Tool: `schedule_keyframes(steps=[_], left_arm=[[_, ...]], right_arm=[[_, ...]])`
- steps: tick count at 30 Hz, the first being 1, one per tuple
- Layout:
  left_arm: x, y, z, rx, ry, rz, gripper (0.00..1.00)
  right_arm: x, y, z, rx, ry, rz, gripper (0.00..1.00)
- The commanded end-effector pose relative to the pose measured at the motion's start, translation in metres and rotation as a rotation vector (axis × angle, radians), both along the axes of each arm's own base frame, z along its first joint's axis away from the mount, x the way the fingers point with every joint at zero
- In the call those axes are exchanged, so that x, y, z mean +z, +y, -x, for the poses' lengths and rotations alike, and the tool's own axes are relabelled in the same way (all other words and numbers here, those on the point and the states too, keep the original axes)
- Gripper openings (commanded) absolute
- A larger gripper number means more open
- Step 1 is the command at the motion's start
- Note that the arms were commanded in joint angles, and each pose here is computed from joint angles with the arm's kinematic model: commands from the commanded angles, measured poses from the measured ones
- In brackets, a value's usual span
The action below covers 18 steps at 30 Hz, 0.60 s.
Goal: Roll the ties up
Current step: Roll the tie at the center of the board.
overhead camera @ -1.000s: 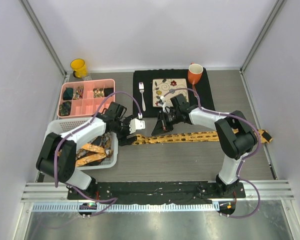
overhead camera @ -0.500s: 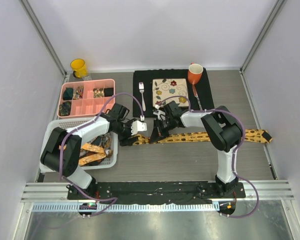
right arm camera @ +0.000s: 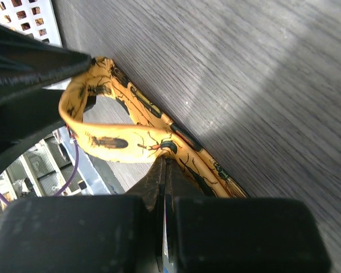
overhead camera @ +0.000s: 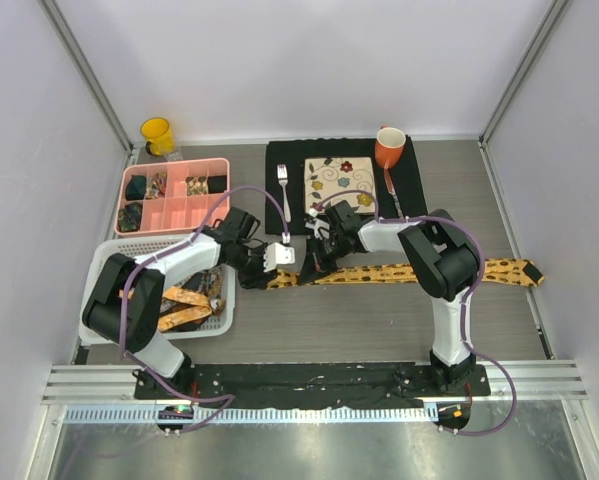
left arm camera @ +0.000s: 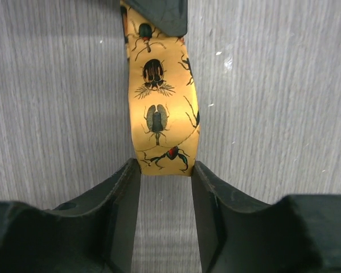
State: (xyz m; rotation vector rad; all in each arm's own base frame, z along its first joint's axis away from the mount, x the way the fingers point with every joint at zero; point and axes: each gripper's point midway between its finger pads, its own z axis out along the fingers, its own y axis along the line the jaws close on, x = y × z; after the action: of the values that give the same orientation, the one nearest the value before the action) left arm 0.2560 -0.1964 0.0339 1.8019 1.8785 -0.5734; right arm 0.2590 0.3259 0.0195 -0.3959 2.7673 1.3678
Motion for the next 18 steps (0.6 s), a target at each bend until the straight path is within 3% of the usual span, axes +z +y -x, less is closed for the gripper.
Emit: schedule_keyframes(steps=[1,10,18], left_arm=[[0.033,-0.027,-0.005,-0.027,-0.043,0.115,0.41],[0.054,-0.071,-0.008,-0.023,-0.051,0.188,0.36],[0.033,-0.073,-0.021,0.014,-0.041,0.126,0.34]], right_arm=[[0.0,0.002,-0.012,-0.003,-0.05,0.017,0.01],[0.008,0.005,-0.014,0.001,-0.062,0.0,0.01],[0.03,-0.013,-0.022,0.002,-0.106,0.005,0.04]])
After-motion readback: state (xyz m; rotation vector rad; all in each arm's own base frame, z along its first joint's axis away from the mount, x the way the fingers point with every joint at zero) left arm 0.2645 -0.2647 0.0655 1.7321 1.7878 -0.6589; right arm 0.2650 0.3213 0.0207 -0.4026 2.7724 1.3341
